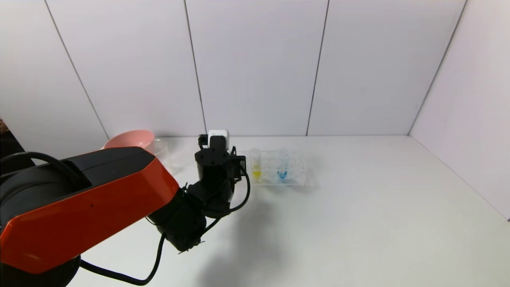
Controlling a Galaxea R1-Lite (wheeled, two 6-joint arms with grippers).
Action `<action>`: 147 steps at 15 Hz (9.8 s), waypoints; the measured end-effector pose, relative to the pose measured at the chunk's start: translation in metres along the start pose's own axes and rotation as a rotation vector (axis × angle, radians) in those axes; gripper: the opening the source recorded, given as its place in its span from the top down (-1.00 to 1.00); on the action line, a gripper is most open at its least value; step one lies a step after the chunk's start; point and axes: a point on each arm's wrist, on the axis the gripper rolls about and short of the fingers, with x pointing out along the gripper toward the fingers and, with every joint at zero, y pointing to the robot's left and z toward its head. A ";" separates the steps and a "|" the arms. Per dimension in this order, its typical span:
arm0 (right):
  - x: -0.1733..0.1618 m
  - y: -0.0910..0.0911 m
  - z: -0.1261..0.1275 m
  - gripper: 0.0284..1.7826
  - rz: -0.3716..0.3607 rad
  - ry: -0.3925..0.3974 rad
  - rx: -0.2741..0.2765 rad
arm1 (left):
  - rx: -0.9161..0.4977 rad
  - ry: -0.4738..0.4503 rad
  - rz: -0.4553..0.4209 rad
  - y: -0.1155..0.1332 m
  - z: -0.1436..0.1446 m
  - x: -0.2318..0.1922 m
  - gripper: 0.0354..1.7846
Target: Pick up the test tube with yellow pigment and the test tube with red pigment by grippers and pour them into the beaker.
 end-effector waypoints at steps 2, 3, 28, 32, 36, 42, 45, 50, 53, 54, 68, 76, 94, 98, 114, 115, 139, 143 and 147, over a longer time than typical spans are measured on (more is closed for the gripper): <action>0.000 0.000 0.000 -0.91 0.000 0.000 0.000 | 0.002 0.000 0.000 0.000 0.000 0.000 0.45; 0.000 0.000 0.000 -0.91 0.000 0.000 0.000 | 0.002 0.000 0.000 0.000 0.000 0.000 0.45; 0.000 0.000 0.000 -0.91 0.000 0.000 0.000 | 0.040 -0.047 -0.031 -0.002 0.066 -0.024 0.45; 0.000 0.000 0.000 -0.91 0.000 0.000 0.000 | 0.036 -0.071 -0.040 0.000 0.083 -0.032 0.45; 0.000 0.000 0.000 -0.91 0.000 0.000 0.000 | 0.039 -0.070 -0.042 0.007 0.100 -0.042 0.45; 0.000 0.000 0.000 -0.91 0.000 0.000 0.000 | 0.061 -0.045 -0.007 0.027 0.126 -0.051 0.45; 0.000 0.000 0.000 -0.91 0.000 0.000 0.000 | 0.055 -0.059 0.026 0.040 0.134 -0.048 0.45; 0.000 0.000 0.000 -0.91 0.000 0.000 0.000 | 0.067 -0.075 0.131 0.075 0.141 -0.033 0.45; 0.000 0.000 0.000 -0.91 0.000 0.000 0.000 | 0.072 -0.080 0.165 0.096 0.143 -0.023 0.45; 0.000 0.000 0.000 -0.91 0.000 0.000 0.000 | 0.072 -0.083 0.178 0.102 0.144 -0.021 0.45; 0.000 0.000 0.000 -0.91 0.000 0.000 0.000 | 0.109 -0.072 0.291 0.206 0.147 0.001 0.45; 0.000 0.000 0.000 -0.91 0.000 0.000 0.000 | 0.121 -0.023 0.310 0.249 0.143 0.002 0.45; 0.000 0.000 0.000 -0.91 0.000 0.000 0.000 | 0.087 0.188 0.169 0.253 0.128 0.014 0.45; 0.000 0.000 0.000 -0.91 0.000 0.000 0.000 | 0.084 0.200 0.168 0.253 0.123 0.017 0.45; 0.000 0.000 0.000 -0.91 0.000 0.000 0.000 | 0.088 0.260 0.171 0.257 0.096 0.037 0.45; 0.000 0.000 0.000 -0.91 0.000 0.000 0.000 | 0.091 0.260 0.171 0.258 0.095 0.039 0.45; 0.000 0.000 0.000 -0.91 0.000 0.000 0.000 | 0.317 0.287 -0.045 0.266 0.084 0.040 0.45; 0.000 0.000 0.000 -0.91 0.000 0.000 0.000 | 0.381 0.263 -0.087 0.269 0.093 0.036 0.45; 0.000 0.000 0.000 -0.91 0.000 0.000 0.000 | 0.402 0.266 -0.208 0.272 0.097 0.033 0.45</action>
